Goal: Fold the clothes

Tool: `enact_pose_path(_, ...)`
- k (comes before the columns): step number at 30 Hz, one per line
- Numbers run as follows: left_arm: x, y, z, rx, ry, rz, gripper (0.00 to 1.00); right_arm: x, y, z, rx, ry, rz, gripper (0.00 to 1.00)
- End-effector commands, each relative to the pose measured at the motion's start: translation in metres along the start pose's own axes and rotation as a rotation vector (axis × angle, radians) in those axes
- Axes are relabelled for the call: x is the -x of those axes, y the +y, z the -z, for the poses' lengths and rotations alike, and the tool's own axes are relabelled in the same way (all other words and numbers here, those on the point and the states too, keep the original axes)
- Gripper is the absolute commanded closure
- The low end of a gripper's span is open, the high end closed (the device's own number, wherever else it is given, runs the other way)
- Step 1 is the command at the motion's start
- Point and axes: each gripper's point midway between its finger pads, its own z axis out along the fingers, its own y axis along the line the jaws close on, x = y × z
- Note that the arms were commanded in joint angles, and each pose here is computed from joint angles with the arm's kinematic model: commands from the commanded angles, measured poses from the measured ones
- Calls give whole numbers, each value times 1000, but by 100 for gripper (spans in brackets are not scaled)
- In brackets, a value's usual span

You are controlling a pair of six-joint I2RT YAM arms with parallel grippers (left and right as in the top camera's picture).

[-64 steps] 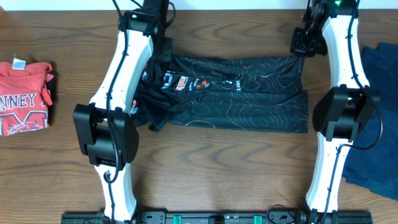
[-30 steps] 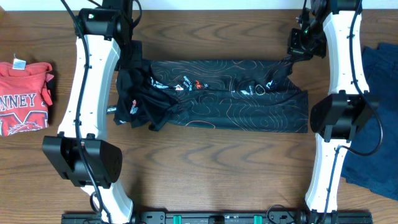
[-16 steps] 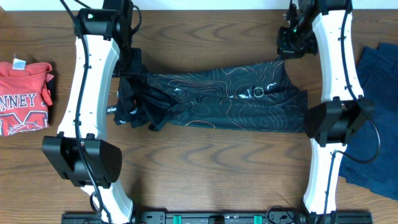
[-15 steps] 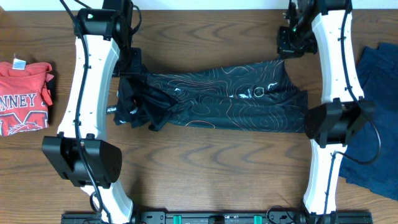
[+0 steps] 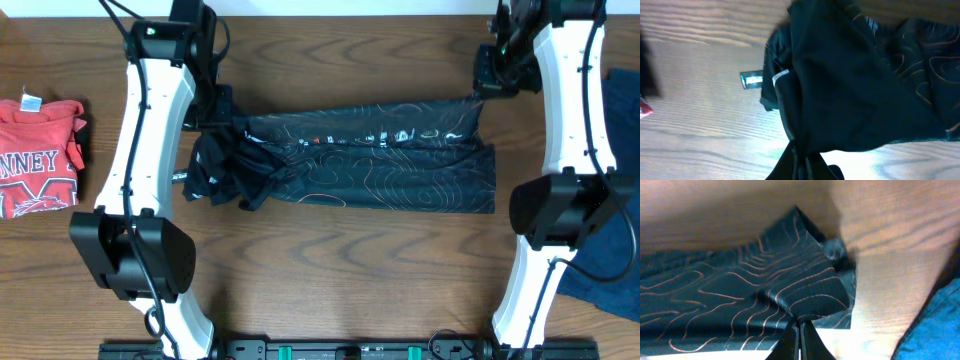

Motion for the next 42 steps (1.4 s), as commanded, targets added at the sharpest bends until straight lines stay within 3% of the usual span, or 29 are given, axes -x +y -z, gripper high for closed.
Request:
enact_pose_path(1, -10, 5, -9, 5, 29, 22, 94, -6, -14, -19, -15, 53, -17, 99)
enact_pose_path(10, -27, 3, -43, 10, 102, 32, 94, -34, -34, -49, -13, 84, -57, 98)
enact_pose_path(23, -61, -9, -71, -52, 188, 45, 94, -122, -39, -96, 66, 181, -103, 99)
enact_pose_path(38, -80, -19, -107, -95, 209, 64, 94, -130, -19, -107, 111, 196, -87, 99)
enact_pose_path(40, -77, -20, -108, -97, 198, 64, 89, -130, -19, -107, 110, 197, -100, 99)
enact_pose_path(42, -77, -20, -108, -97, 197, 64, 67, -130, -19, -107, 110, 197, -101, 99)
